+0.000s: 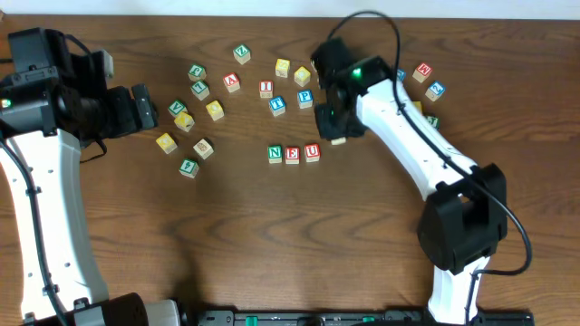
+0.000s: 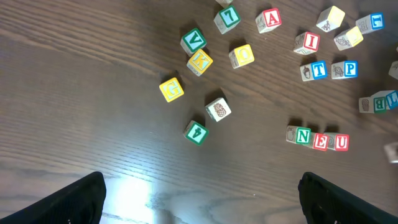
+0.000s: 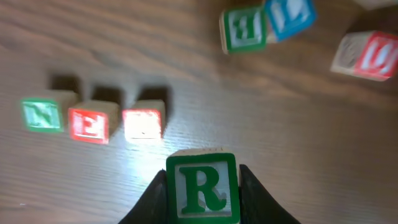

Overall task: Spell out NEURIPS
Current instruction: 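Carry the green R block to the right of the U block, then set the green R block down and open the right gripper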

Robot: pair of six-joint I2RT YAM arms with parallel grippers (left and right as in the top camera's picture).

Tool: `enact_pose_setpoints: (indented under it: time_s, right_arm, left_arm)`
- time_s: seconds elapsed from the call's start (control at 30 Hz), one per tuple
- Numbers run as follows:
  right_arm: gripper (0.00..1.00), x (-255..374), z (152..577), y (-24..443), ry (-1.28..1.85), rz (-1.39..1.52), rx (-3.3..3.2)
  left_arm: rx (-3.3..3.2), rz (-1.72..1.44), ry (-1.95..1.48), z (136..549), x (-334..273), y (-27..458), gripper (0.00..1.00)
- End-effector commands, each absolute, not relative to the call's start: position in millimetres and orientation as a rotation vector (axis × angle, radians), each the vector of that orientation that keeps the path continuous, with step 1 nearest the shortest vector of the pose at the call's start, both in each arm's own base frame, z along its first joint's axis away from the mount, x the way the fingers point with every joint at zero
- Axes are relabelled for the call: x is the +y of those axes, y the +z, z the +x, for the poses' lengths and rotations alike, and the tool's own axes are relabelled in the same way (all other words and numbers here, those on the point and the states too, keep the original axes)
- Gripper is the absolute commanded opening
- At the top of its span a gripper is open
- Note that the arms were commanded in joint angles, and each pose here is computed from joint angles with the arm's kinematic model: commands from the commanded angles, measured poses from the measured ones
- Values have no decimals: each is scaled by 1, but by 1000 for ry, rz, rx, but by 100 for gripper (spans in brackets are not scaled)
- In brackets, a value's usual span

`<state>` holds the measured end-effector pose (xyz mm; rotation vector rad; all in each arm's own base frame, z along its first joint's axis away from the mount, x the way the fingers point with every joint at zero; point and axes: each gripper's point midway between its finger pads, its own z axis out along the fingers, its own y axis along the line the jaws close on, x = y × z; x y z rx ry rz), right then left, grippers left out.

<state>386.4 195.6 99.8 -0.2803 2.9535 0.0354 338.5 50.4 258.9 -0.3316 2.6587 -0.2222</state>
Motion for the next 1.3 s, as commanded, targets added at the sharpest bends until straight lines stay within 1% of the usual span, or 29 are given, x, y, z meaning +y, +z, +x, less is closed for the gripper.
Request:
enact_pose_setpoints:
  time_s: [0.0, 0.23, 0.53, 0.63, 0.77, 0.87, 1.27]
  right_arm:
    - [20, 189, 380, 73, 8, -223, 2990]
    - [20, 189, 378, 42, 23, -197, 2976]
    - [23, 195, 386, 23, 72, -134, 2919]
    - [24, 197, 386, 20, 93, -137, 2914]
    - [29, 206, 381, 19, 115, -165, 2918]
    - [31, 213, 376, 16, 125, -183, 2916]
    - [32, 232, 371, 17, 189, -227, 2909]
  left_arm:
    - [2628, -325, -230, 340, 50, 269, 98]
    - [2628, -325, -230, 340, 50, 269, 98]
    - [2628, -324, -230, 340, 50, 269, 98]
    - [2628, -324, -230, 340, 50, 269, 98]
    - [2627, -324, -230, 340, 50, 269, 98]
    - [2628, -325, -230, 340, 50, 269, 98]
    - [2627, -324, -230, 340, 50, 269, 98]
